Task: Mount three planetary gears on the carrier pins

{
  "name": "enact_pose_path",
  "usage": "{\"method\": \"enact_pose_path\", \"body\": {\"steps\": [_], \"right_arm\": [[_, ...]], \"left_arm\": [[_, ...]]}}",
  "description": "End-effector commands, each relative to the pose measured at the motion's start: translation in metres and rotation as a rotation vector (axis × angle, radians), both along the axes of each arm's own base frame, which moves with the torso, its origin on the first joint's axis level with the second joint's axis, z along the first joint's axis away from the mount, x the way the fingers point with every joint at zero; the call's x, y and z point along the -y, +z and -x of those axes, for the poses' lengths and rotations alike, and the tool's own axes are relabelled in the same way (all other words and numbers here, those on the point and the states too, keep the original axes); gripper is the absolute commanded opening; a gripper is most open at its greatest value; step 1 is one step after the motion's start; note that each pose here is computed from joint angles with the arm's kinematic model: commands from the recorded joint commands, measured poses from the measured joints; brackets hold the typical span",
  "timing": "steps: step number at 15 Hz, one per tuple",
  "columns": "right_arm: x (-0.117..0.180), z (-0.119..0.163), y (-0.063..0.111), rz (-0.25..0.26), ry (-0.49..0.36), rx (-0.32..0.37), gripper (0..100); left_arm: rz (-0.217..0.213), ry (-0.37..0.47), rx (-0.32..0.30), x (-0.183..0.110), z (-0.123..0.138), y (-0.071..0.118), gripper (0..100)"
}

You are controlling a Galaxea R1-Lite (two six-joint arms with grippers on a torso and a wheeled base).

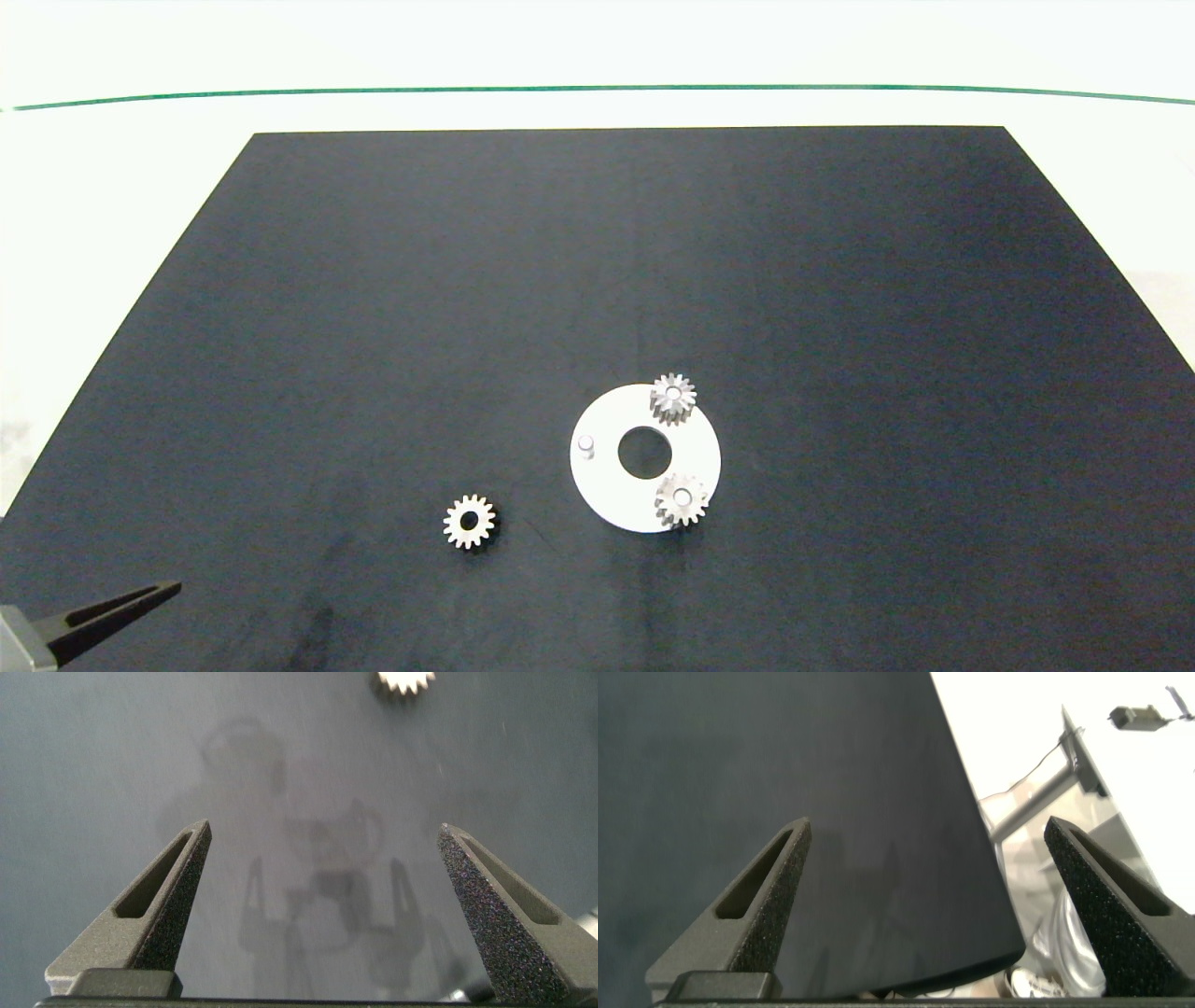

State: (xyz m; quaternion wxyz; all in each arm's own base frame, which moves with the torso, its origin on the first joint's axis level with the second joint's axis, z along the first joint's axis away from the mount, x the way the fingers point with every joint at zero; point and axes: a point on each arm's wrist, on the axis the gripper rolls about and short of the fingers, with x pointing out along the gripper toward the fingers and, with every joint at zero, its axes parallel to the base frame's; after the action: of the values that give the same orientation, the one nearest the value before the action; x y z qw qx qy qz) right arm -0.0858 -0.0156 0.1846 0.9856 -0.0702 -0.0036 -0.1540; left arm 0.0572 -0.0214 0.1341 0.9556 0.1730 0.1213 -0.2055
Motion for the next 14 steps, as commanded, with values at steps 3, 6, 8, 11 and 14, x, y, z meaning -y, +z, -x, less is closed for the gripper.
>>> {"method": "enact_pose_path", "body": {"steps": [3, 6, 8, 11, 14], "right_arm": [[-0.010, -0.001, -0.027, 0.028, 0.049, -0.012, 100], [-0.010, -0.002, -0.029, 0.035, 0.051, -0.023, 100], [-0.010, -0.004, -0.032, 0.035, 0.054, -0.035, 100], [-0.010, -0.009, -0.040, 0.042, 0.058, -0.071, 100], [-0.010, -0.013, -0.046, 0.041, 0.060, -0.097, 100]], "left_arm": [[0.010, -0.084, 0.032, 0.017, -0.025, -0.002, 100], [0.009, -0.103, 0.036, 0.019, -0.025, -0.002, 100], [0.001, -0.131, 0.018, 0.023, -0.026, -0.005, 100], [-0.011, -0.143, -0.019, 0.030, -0.036, -0.013, 100], [-0.012, -0.184, -0.027, 0.041, -0.046, -0.024, 100]]}}
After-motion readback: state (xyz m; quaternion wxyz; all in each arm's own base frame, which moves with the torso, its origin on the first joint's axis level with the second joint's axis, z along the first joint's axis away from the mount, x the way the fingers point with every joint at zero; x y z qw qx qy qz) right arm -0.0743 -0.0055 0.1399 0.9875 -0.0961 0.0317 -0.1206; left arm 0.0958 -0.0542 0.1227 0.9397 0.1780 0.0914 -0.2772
